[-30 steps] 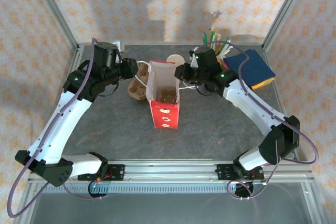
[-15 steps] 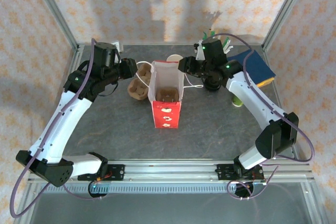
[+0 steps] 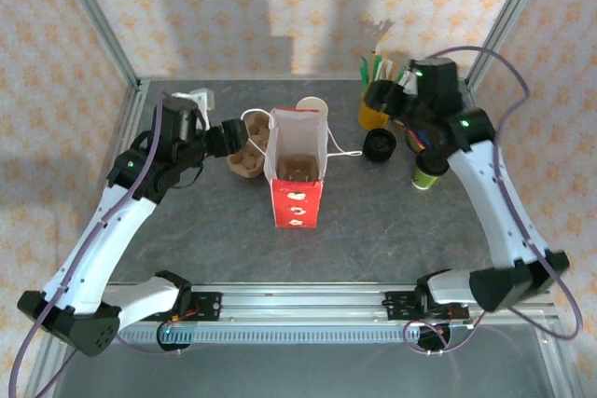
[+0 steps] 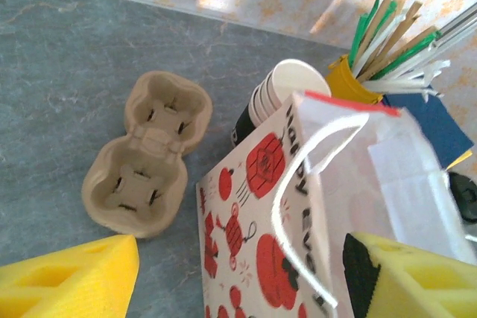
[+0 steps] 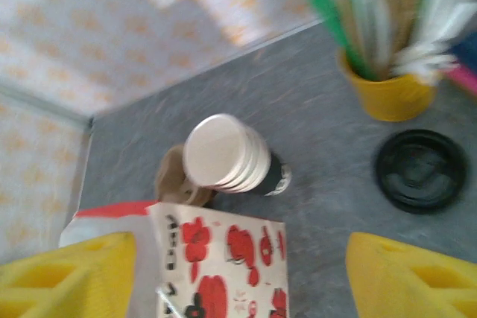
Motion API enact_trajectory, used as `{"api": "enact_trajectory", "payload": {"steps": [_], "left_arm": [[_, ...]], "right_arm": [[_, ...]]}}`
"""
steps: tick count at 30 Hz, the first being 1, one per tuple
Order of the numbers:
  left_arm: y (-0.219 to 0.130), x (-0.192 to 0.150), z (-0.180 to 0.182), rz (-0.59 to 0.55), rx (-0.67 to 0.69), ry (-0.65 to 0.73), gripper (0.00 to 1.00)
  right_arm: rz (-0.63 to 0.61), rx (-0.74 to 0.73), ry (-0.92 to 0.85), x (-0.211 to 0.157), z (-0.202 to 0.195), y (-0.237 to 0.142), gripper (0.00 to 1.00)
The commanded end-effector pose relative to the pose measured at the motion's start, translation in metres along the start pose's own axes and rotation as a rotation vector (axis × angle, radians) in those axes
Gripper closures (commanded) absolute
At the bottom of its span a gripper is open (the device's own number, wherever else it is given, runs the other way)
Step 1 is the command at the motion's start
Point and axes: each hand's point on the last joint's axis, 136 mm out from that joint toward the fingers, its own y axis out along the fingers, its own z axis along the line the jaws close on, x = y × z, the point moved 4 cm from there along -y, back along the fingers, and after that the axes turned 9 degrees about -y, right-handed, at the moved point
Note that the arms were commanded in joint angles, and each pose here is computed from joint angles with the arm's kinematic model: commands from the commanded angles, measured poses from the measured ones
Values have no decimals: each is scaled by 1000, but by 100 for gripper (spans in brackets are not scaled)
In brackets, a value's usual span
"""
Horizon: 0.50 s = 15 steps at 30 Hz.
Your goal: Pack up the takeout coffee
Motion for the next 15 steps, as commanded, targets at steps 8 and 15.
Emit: {"api": "enact_trajectory", "payload": {"steps": [8,15], "left_arm": [[24,-38,21,-127,-166,30,19],[34,-45,24,-132,-186,43,20]], "right_arm": [[127,-487,64,-49,-115,-34,13],[361,-563,86,-83,-163,8,12]]}}
